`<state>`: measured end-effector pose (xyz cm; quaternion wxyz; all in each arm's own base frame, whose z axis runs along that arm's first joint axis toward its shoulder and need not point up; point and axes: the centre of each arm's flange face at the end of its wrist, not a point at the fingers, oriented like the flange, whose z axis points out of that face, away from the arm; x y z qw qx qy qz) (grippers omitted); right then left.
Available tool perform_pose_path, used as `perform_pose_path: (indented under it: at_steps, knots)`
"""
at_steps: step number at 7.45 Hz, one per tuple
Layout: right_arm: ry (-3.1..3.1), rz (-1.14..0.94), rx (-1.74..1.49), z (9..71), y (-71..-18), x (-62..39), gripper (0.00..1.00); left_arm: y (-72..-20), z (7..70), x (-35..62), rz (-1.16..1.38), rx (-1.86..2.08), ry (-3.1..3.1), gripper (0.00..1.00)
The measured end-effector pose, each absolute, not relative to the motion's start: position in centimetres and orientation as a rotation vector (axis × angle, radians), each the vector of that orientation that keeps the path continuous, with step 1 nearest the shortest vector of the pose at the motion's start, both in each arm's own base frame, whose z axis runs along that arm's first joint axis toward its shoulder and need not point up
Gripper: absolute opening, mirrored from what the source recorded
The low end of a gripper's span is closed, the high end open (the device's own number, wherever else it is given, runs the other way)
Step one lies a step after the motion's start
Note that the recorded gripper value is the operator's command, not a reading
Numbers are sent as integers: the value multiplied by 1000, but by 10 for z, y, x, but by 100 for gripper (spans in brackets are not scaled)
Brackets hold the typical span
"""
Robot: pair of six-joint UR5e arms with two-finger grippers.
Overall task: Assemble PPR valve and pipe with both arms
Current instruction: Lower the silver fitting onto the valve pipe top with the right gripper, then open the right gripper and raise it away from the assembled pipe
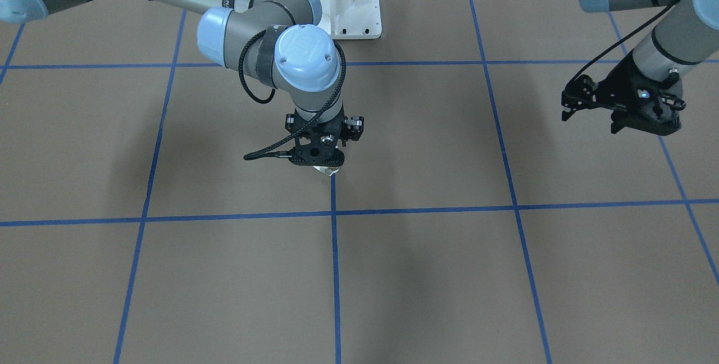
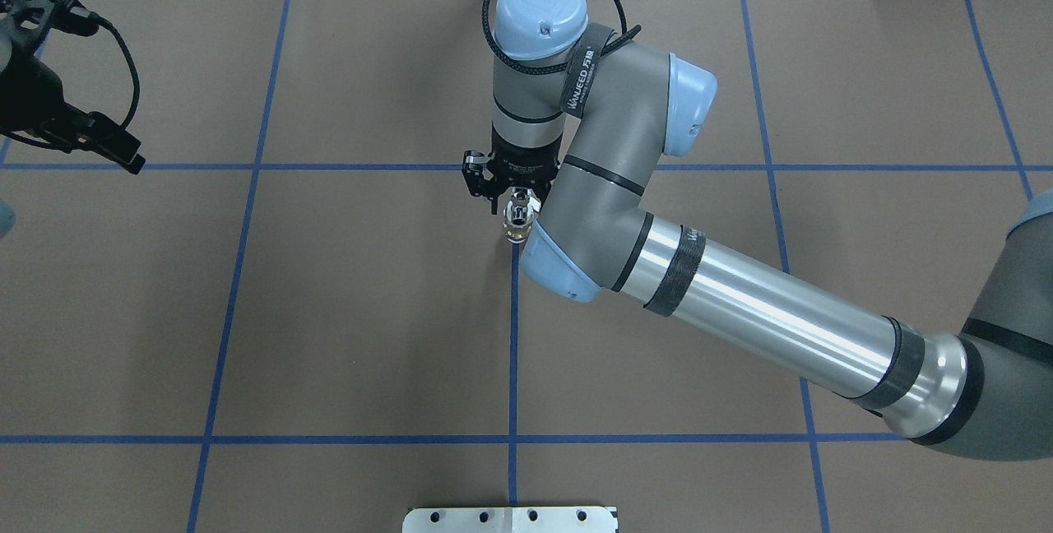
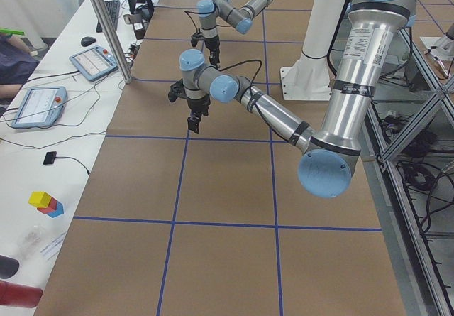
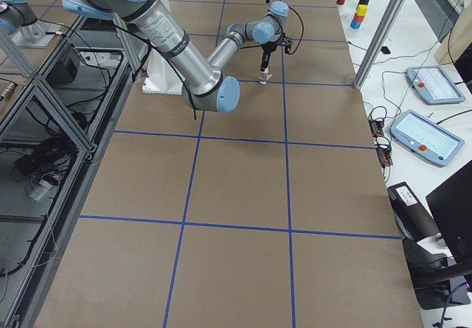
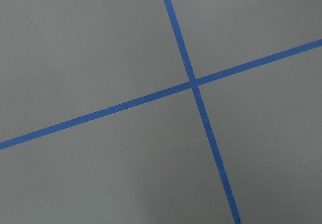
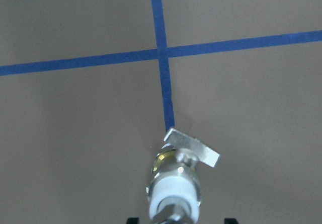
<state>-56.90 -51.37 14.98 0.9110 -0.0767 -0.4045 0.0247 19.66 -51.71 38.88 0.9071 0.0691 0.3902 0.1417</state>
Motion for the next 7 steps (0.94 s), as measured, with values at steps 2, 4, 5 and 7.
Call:
perform_pose_path:
  at_steps: [2,4,5,7]
  knots:
    - [-836,50,-155,148,-513,-568,99,-517,389,196,292,142,806,100]
    - [-847,52,-142,141,-513,-564,99,-517,389,197,292,142,805,100]
    - [-862,60,-108,133,-511,-552,99,-517,388,197,293,143,806,100]
    - [-902,94,5,132,-504,-495,99,-516,386,195,294,148,807,100]
